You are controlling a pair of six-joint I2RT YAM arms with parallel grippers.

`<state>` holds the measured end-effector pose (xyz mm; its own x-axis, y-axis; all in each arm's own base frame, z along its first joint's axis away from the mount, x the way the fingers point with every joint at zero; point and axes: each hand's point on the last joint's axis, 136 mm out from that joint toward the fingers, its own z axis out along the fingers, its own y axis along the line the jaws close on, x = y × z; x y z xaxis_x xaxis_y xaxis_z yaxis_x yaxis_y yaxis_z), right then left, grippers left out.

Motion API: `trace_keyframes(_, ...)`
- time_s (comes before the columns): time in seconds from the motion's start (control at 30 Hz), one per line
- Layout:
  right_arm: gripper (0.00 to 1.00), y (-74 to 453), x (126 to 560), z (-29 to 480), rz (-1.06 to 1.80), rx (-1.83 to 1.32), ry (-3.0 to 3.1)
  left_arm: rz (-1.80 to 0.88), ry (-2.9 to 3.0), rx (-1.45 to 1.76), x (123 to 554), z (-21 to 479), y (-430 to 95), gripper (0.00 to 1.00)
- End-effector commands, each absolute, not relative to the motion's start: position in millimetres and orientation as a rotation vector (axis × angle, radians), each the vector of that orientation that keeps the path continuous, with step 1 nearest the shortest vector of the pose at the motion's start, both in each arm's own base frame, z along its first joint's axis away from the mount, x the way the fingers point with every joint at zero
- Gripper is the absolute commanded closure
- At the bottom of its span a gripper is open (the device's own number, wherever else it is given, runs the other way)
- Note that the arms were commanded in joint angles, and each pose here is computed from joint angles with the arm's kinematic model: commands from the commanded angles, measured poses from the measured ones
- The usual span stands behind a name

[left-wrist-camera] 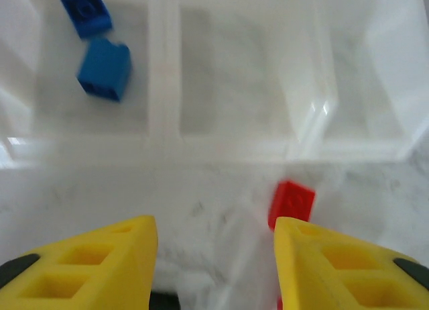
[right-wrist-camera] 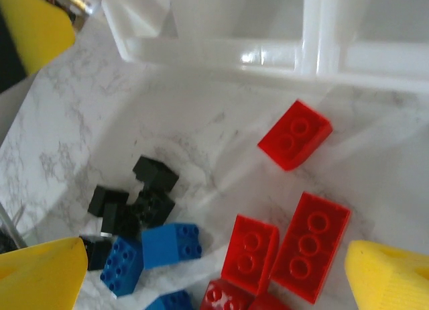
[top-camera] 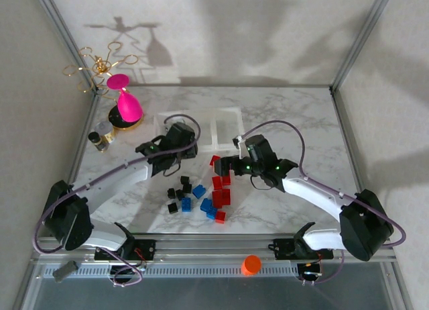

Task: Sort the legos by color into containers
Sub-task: Pick up the lego from the middle-left of the table.

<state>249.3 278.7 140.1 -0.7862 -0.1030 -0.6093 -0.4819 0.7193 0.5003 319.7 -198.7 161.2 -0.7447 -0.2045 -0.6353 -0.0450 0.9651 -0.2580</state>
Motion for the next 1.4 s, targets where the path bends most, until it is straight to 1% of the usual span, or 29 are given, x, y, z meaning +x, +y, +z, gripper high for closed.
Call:
trace_keyframes(0.0,0.01,271,229,124,0.888,-0.455,2.439,-0.314,2.486,-0.189,283,146,-205,0.49)
trace_keyframes(0.13,0.01,264,216,110,0.89,-0.433,2.493,-0.295,2.521,-0.178,249,133,-218,0.47)
trace_keyframes(0.27,0.01,258,210,101,0.897,-0.4,2.513,-0.333,2.567,-0.076,228,113,-235,0.45)
trace_keyframes(0.5,0.01,252,201,91,0.949,-0.33,2.502,-0.212,2.616,0.053,230,81,-238,0.45)
trace_keyframes(0.7,0.01,246,199,84,0.919,-0.312,2.526,-0.217,2.645,0.174,235,64,-258,0.45)
trace_keyframes(0.8,0.01,245,200,84,0.909,-0.313,2.522,-0.166,2.661,0.188,236,55,-257,0.45)
trace_keyframes(0.93,0.01,245,201,84,0.908,-0.316,2.519,-0.182,2.694,0.203,232,46,-261,0.45)
trace_keyframes(1.1,0.01,245,202,83,0.894,-0.323,2.522,-0.139,2.721,0.167,225,41,-249,0.44)
trace_keyframes(1.37,0.01,250,205,85,0.899,-0.337,2.518,-0.126,2.742,0.2,216,34,-254,0.38)
